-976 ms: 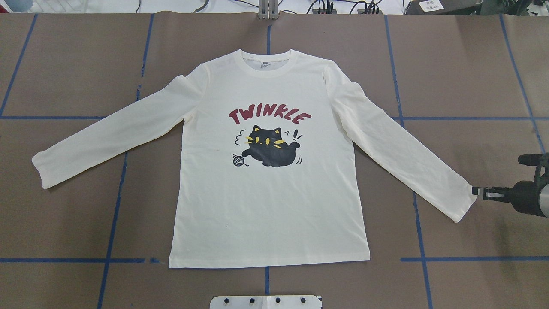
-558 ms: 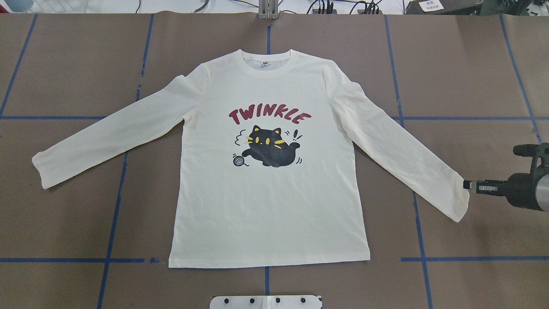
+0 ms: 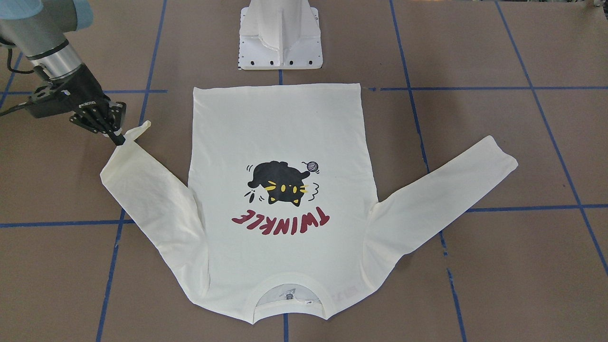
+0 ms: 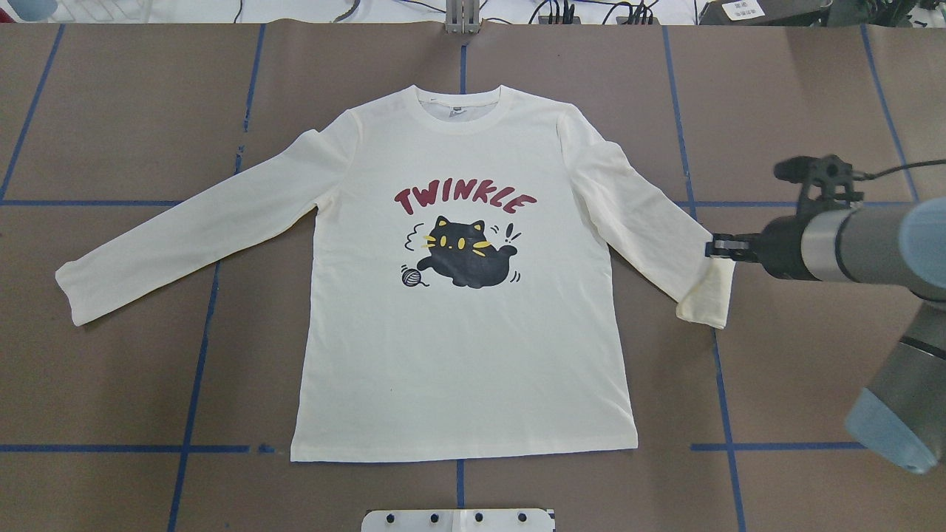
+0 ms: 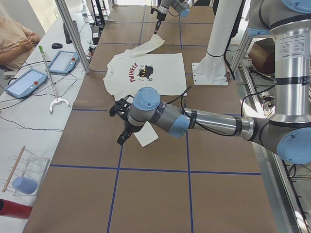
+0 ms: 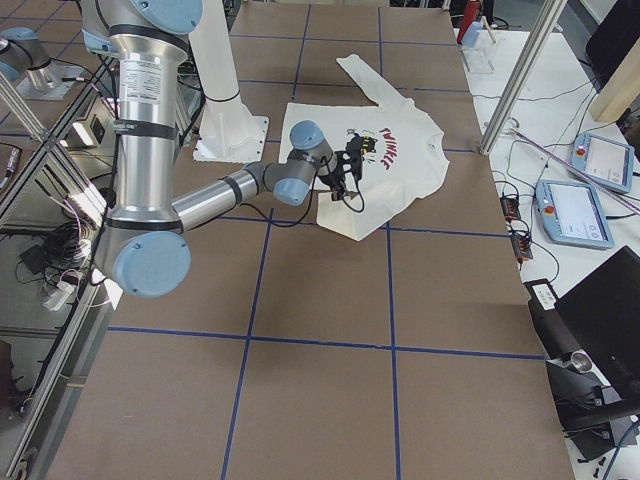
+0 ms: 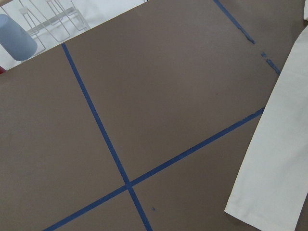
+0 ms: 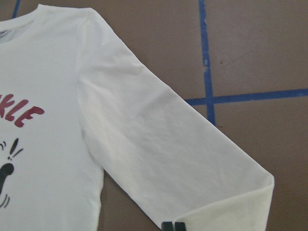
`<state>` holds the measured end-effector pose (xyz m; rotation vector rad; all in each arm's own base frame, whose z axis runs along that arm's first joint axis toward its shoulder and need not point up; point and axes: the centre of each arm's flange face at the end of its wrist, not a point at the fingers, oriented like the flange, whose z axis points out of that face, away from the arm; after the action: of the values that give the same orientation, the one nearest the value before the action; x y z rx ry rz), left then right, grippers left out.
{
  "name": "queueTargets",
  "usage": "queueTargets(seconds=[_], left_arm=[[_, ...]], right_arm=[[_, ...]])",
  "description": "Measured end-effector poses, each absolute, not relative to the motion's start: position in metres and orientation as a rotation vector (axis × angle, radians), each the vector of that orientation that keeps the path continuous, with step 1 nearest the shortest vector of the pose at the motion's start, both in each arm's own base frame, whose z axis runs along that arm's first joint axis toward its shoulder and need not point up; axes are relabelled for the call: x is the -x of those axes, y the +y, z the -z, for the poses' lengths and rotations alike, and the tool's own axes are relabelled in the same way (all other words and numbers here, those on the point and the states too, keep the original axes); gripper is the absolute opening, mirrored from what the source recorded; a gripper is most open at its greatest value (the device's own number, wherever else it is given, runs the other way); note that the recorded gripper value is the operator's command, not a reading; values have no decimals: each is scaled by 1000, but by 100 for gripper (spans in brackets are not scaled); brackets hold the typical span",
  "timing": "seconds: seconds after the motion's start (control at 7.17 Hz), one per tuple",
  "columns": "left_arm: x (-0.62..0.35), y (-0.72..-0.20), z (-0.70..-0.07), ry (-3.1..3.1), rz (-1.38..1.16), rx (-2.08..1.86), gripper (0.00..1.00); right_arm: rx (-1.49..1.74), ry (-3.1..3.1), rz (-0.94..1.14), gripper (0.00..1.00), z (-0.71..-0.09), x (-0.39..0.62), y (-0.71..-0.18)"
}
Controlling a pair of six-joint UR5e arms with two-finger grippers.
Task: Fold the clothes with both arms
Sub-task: 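Carry the sleeve with the right gripper across the shirt chest and release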
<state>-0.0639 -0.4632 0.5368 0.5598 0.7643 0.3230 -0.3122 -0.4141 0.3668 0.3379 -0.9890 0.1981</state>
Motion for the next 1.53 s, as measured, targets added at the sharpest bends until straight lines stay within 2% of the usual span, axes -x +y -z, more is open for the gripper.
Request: queueTargets(seconds=[0.42,0.7,0.98,1.12,1.26,1.39,1.53], left_arm=[[64,-464,-541,765,-320,-553,100],[64,-464,-543,770,-319,-548,100],[63,-463,-547,786,-318,-539,100],[62,-464,-549,790,-318,-535,100],[62,-464,-550,792,-317,-532,100],[62,-464,-552,792,-316,-530,100],[62,-464,-552,793,-316,-529,100]], right_arm=[[-351,-920,-233,0,-153,380,-475],[-406,-884,-238,0,-80,441,-490],[-417,-838,-305,0,-33,551,-491],[-418,-844,-367,5,-18,603,-495],[-413,-861,-435,73,-11,640,-499],[-407,-869,-493,99,-7,659,-501],[-398,-868,-532,100,2,672,-505]])
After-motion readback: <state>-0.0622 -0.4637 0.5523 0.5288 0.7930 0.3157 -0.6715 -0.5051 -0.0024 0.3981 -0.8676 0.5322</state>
